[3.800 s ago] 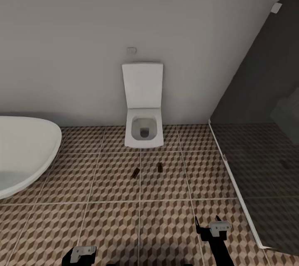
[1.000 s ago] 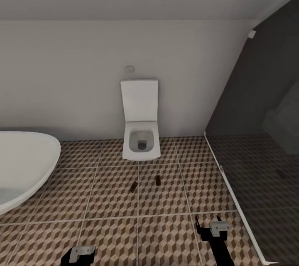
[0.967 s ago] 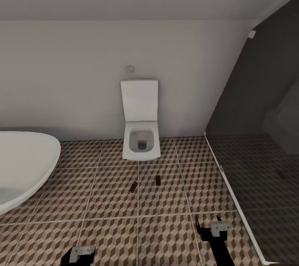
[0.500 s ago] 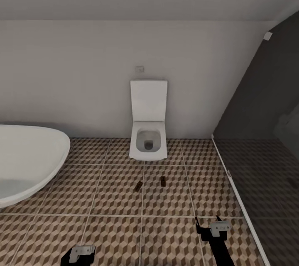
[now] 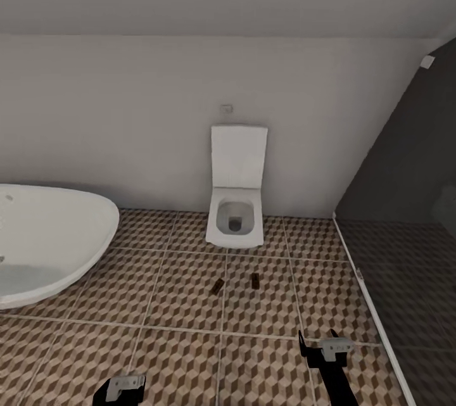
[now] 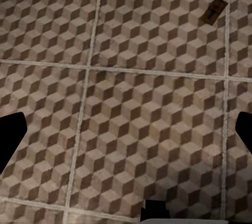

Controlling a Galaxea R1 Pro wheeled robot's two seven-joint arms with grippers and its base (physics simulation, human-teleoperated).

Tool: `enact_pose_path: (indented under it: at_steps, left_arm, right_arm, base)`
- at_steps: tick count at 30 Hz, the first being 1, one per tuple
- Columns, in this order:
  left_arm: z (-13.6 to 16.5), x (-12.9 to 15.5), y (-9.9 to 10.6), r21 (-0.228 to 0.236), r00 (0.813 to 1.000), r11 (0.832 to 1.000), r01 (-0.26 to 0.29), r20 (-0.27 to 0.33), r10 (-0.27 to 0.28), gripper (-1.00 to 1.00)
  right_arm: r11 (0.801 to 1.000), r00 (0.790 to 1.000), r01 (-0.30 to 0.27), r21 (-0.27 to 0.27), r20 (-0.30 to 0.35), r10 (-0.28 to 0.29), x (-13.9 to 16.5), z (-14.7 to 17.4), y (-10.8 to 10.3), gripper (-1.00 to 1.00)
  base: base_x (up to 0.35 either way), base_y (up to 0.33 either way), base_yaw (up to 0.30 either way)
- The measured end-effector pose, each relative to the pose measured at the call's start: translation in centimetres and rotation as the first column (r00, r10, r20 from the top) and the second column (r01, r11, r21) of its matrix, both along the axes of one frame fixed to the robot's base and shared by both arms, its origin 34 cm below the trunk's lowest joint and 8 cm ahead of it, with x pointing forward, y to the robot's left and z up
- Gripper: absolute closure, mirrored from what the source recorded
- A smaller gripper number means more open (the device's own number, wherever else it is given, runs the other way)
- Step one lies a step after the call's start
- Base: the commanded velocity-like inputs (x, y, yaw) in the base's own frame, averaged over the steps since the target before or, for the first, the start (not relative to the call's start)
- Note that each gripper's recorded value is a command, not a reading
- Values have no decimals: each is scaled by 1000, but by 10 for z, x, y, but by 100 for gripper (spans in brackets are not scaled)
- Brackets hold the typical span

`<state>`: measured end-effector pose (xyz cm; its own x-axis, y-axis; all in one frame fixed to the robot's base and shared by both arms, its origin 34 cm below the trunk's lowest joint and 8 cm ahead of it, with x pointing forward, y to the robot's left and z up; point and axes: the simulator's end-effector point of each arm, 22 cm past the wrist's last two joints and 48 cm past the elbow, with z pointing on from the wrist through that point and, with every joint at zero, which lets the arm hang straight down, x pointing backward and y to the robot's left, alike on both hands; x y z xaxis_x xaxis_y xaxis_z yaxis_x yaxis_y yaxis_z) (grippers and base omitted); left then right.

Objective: Take the four mousetraps from the cabinet in the bathroom and place them on the bathroom floor. Make sure all four end up on the same floor surface, and ensure that at least two of them are either under or directly next to the same bathroom sink.

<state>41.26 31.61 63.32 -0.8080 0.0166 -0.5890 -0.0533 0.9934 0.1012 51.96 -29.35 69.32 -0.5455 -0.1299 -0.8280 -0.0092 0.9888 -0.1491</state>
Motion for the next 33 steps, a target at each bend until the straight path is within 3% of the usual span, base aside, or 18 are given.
enact_pose_path:
  at_steps: [11, 14, 17, 25, 33]
  left_arm:
    - [-6, -34, 16, 35, 998, 999, -9, -70, 11, -100]
    - [-3, -41, 26, 54, 998, 998, -10, -58, 14, -100]
    - [4, -42, 32, 69, 1000, 998, -7, -10, 8, -100]
    - [7, -41, 21, 60, 1000, 998, -9, 15, 8, -100]
    - [7, -40, 16, 55, 1000, 998, -12, 19, 11, -100]
  right_arm:
    - [1000, 1000, 2, -4, 7, -2, 0, 4, -3, -100]
    - [1000, 1000, 4, -7, 3, -4, -4, 4, -5, -100]
    - [1000, 1000, 10, -20, -16, -10, -19, 0, -14, -100]
    - [998, 997, 46, -52, -57, -49, -55, -9, -28, -100]
    - [996, 992, 58, -60, -110, -65, -96, -19, -27, -100]
  base:
    - [0, 0, 158]
    - [0, 0, 130]
    - [0, 0, 91]
    - [0, 0, 22]
    - [0, 0, 2]
